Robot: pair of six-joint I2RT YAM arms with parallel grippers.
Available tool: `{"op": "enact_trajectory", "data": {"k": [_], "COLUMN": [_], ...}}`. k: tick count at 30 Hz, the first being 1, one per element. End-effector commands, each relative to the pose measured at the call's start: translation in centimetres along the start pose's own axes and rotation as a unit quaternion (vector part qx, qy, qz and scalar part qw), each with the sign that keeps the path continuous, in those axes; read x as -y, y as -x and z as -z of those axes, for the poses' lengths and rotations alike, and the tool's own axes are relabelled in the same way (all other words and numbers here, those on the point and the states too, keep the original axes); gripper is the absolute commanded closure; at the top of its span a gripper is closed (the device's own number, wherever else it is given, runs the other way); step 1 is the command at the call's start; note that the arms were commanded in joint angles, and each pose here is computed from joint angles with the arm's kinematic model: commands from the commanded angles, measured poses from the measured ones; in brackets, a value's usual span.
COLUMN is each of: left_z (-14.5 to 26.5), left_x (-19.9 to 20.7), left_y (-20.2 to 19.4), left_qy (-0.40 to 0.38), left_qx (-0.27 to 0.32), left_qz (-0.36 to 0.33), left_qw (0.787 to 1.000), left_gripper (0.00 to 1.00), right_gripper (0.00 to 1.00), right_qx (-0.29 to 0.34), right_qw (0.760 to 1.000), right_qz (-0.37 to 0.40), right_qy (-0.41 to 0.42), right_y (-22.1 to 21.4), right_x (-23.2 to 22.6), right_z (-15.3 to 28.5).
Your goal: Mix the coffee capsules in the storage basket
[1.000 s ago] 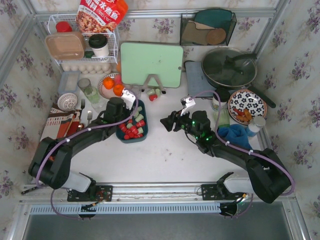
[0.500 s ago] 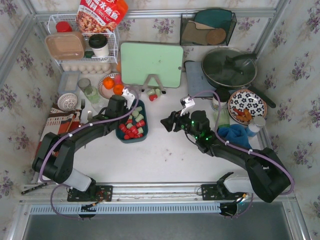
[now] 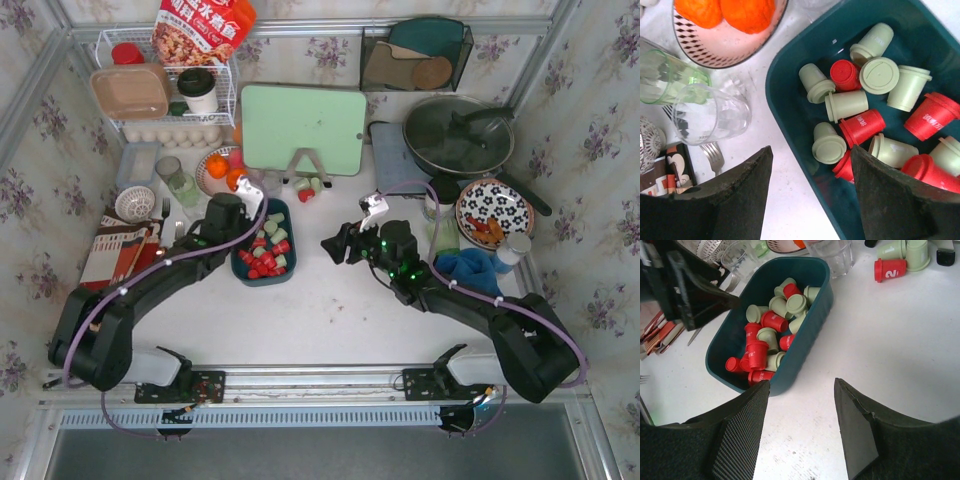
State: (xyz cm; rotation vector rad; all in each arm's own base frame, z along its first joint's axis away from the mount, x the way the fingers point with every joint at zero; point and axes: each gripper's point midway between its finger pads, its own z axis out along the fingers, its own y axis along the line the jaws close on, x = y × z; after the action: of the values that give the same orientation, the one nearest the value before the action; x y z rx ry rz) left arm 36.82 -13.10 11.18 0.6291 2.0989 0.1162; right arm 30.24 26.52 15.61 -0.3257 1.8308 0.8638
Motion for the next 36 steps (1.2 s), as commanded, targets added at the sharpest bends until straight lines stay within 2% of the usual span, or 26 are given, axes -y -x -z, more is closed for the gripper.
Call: {"op": "enact_trajectory", "data": {"k": [1,4,6,7,12,20,23,29,36], "left_z": [1.9,3.6,4.6,5.2,7.6,8.9,8.7,9.2,8.9], "left_x": [-0.1,0.0,0.3,0.4,1.0,-1.1,-0.4,-0.4,0.0], "left_y": [2.1,2.9,3.1,3.3,3.0,1.7,0.8,1.4,1.5], "left_qy": [-0.011,-0.022,-0.032,-0.036,-0.052,0.006,-0.006,-0.012,-0.020], "left_qx": [0.049,0.082,0.105,0.119,0.163,0.135,0.137,0.149,0.135], "left_qz": [0.019,0.031,0.039,0.044,0.098,0.153,0.162,0.172,0.184], "left_qw": [0.999,0.996,0.993,0.991,0.980,0.979,0.977,0.974,0.973], "left_gripper": [0.34,0.33,0.15,0.13,0.13,0.13,0.13,0.13,0.13], "right_gripper": [0.38,0.38,0.40,0.41,0.42,0.39,0.39,0.39,0.37], "right_qx": [0.015,0.018,0.014,0.011,-0.015,-0.021,-0.006,0.015,-0.025], "right_qw": [1.000,0.999,0.996,0.994,0.989,0.970,0.960,0.952,0.938], "right_qz": [0.010,0.016,0.018,0.019,0.001,-0.105,-0.126,-0.113,-0.080], "right_qy": [-0.011,-0.045,-0.086,-0.102,-0.147,-0.218,-0.251,-0.284,-0.337], "right_y": [0.8,1.0,1.1,1.2,0.5,-0.1,0.3,1.4,-1.0], "right_x": [0.4,1.7,3.2,3.8,5.6,8.4,9.8,11.8,15.0], "right_z": [-0.3,-0.7,-1.2,-1.5,-3.9,-11.1,-13.7,-18.1,-21.6]}}
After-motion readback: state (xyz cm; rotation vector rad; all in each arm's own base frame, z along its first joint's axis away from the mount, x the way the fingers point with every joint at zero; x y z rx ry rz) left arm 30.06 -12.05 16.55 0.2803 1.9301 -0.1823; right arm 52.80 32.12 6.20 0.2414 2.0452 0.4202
